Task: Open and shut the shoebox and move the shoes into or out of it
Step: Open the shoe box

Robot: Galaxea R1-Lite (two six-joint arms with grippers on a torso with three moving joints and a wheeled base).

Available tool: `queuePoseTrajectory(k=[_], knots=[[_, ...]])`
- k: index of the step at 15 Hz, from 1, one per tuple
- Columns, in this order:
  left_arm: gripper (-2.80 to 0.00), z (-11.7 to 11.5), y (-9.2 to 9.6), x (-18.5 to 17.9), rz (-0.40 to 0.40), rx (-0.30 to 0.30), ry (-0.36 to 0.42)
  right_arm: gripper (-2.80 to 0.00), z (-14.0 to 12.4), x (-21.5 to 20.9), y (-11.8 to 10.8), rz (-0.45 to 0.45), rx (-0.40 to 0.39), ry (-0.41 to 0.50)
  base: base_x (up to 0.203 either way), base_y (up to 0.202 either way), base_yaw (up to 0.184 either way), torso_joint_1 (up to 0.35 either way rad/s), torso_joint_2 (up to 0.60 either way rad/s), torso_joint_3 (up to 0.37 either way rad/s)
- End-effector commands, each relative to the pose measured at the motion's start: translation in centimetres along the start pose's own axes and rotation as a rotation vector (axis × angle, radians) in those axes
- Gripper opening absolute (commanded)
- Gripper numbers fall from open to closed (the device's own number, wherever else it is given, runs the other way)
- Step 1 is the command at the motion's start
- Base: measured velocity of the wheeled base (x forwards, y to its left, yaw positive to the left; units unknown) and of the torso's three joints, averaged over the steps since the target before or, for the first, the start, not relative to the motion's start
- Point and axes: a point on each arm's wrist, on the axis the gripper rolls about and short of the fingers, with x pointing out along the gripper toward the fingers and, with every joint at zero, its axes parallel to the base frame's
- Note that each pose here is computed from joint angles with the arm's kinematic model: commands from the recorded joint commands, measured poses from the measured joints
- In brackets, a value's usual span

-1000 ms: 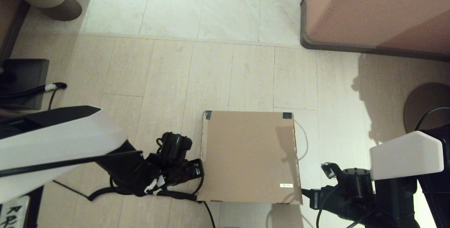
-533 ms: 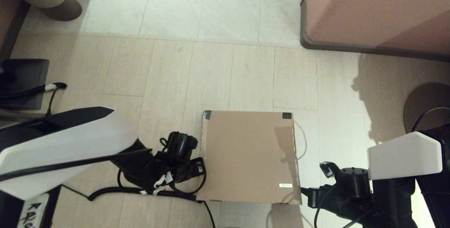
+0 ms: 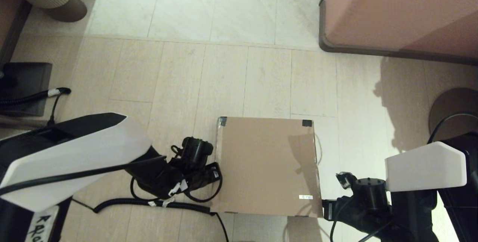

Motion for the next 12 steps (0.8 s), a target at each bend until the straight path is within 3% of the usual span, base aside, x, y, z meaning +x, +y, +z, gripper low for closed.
queuePoseTrajectory(k=[1, 6, 12], knots=[[-2.80, 0.9, -0.6, -1.5, -0.028, -0.011, -0.032, -2.80, 1.0, -0.7, 0.5, 0.018, 0.005, -0.039, 0.000, 0.000, 0.000, 0.000, 0.00, 0.000], [-2.80, 2.8, -1.6, -6.0, -0.077, -0.023, -0.082, -2.80, 3.8, -4.2, 2.4, 0.065, 0.083, -0.064, 0.000, 0.000, 0.000, 0.000, 0.00, 0.000], [-2.80, 5.5, -2.6, -12.2, -0.165, -0.075, -0.146, -2.80, 7.4, -7.8, 4.6, 0.182, 0.354, -0.043, 0.000, 0.000, 0.000, 0.000, 0.00, 0.000]])
